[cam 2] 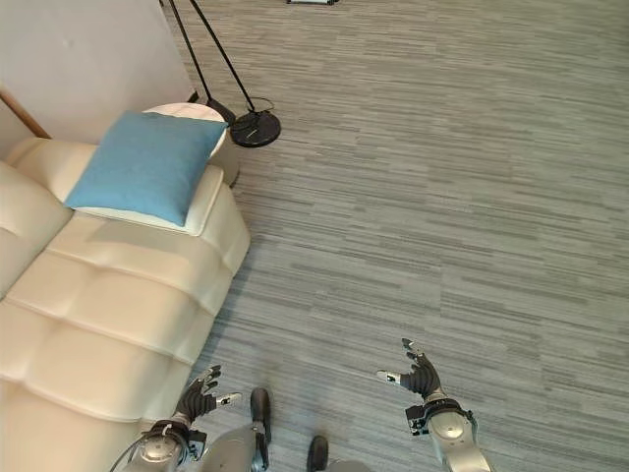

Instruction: Pick up all the scattered cushions and arrange them neatly on the sofa.

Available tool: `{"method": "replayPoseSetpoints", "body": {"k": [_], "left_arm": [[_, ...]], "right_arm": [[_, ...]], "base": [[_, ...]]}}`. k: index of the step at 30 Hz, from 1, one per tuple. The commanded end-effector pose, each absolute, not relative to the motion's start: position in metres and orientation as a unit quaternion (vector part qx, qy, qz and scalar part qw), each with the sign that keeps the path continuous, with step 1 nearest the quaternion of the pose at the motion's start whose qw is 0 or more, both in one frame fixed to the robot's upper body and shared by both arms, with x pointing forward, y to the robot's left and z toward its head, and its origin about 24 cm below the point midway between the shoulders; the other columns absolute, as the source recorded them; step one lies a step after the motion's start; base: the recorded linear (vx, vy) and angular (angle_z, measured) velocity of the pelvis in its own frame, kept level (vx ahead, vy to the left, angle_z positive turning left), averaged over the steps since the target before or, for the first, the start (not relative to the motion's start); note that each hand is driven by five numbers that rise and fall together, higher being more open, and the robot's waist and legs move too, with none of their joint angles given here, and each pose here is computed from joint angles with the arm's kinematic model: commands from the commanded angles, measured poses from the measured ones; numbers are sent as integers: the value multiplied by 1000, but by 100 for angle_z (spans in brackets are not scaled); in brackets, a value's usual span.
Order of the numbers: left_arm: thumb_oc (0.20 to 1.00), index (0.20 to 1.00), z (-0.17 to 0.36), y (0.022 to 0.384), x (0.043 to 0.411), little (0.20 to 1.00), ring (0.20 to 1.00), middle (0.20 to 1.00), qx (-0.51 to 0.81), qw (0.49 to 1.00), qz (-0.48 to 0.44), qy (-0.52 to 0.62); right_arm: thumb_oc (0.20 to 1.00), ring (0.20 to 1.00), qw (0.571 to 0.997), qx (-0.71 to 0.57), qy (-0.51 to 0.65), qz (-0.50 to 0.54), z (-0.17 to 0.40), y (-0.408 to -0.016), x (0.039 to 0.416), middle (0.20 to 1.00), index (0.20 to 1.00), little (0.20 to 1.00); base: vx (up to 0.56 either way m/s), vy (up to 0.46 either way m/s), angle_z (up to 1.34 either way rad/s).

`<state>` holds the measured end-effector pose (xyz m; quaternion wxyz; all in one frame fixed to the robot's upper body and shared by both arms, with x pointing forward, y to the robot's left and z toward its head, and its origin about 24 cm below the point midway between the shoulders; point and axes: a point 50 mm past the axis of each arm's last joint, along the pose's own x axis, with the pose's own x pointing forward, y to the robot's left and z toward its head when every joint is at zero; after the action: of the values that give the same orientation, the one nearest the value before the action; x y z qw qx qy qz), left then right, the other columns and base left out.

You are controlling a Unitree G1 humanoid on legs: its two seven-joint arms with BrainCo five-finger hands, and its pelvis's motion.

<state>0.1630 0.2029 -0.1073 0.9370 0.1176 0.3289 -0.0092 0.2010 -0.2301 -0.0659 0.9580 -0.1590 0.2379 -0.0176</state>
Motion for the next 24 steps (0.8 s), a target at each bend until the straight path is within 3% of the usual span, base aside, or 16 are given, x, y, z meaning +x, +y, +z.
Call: {"method": "replayPoseSetpoints", "body": {"k": [1,10,15,24], "left_arm": [[1000,1000,-97,208,175,1000,1000,1000,121,947,-2,297],[1000,1000,-91,213,182,1000,1000,1000,142,948,-14,284],[1000,1000,-87,211,187,1000,1000,1000,137,953,-13,269],[1000,1000,-97,214,177,1000,1000,1000,138,946,5,294]], "right_arm": [[1000,1000,964,-173,199,-24,-50,-240,203,1000,1000,1000],[1000,1000,968,-163,191,14,-50,-220,206,1000,1000,1000],[1000,1000,970,-159,184,29,-49,-212,210,1000,1000,1000],[1000,1000,961,-182,207,22,-55,-224,200,1000,1000,1000]], "base": [[326,97,-26],[451,226,-28],[530,158,40],[411,-151,117]]}}
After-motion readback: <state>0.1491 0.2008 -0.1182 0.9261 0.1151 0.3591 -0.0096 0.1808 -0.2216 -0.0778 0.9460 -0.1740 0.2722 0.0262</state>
